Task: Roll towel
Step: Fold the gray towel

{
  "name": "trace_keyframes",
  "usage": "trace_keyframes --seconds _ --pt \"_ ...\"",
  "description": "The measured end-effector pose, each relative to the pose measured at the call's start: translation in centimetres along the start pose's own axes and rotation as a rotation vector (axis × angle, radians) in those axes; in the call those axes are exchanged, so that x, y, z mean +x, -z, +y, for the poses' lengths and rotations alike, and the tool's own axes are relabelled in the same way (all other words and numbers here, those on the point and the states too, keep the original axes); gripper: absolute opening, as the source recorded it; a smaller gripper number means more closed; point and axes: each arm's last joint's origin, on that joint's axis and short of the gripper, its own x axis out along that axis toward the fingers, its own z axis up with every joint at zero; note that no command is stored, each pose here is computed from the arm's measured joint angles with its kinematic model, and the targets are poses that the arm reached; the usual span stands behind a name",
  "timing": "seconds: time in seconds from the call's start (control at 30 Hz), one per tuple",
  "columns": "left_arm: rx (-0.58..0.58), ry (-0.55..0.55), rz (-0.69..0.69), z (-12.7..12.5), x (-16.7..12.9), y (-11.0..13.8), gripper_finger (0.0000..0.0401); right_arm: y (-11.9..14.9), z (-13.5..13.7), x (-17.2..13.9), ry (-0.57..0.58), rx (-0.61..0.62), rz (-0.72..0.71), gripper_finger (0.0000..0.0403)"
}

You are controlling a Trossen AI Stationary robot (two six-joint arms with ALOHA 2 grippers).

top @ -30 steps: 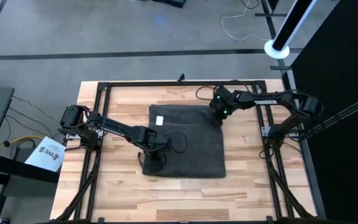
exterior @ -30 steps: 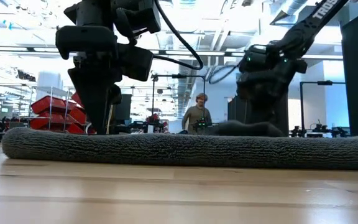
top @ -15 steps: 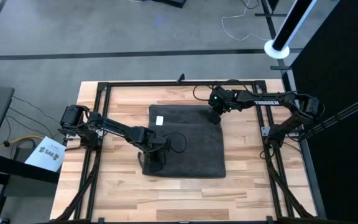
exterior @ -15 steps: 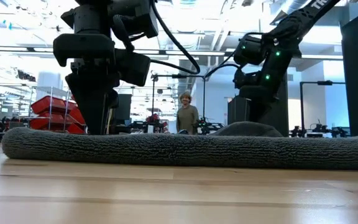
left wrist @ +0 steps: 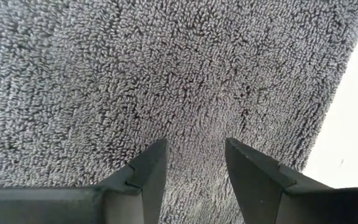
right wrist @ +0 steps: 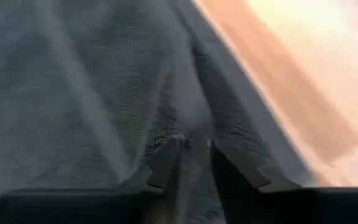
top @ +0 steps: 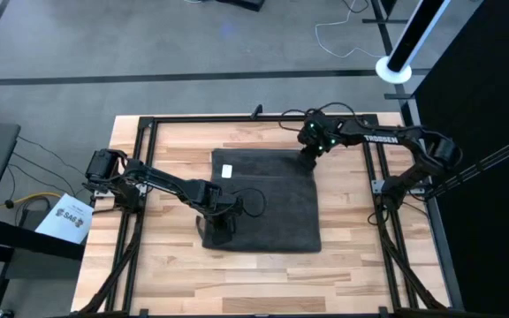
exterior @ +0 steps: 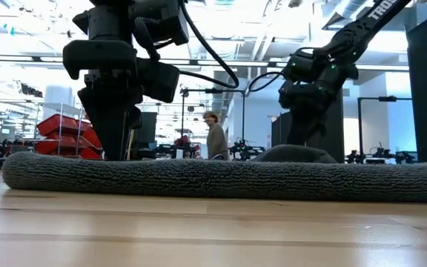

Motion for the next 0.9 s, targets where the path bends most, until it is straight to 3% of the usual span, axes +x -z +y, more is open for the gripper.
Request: trace_keyframes --seconds 0.1,0.2,0.3,0.47,0.6,0.8,0.9 --pt "0.0 0.0 0.0 0.0 0.0 0.0 0.0148 0.2 0.1 1.0 -0.011 -0.014 0.034 0.0156" --pt "-0.001 0.0 0.0 0.0 0.0 0.0 0.0148 0.4 0.5 2.0 -0.028 -0.025 0.066 0.0157" --pt "-0.006 0.0 -0.001 0.0 0.0 0.0 0.0148 0.7 1.3 3.2 -0.043 -0.052 0.102 0.0124" --pt "-0.022 0.001 -0.002 0.0 0.0 0.0 0.0148 0.9 2.5 4.2 -0.031 -0.102 0.114 0.0019" --pt "-0.036 0.001 -0.002 0.0 0.0 0.0 0.0148 0.7 3.5 2.5 0.079 -0.144 0.092 0.0002" --pt "-0.036 0.002 -0.003 0.0 0.0 0.0 0.0148 0.2 4.8 -1.4 0.401 -0.243 0.013 0.0" --pt "-0.035 0.004 -0.006 -0.1 0.0 -0.1 0.0148 0.2 4.4 -1.6 0.475 -0.244 0.017 0.0"
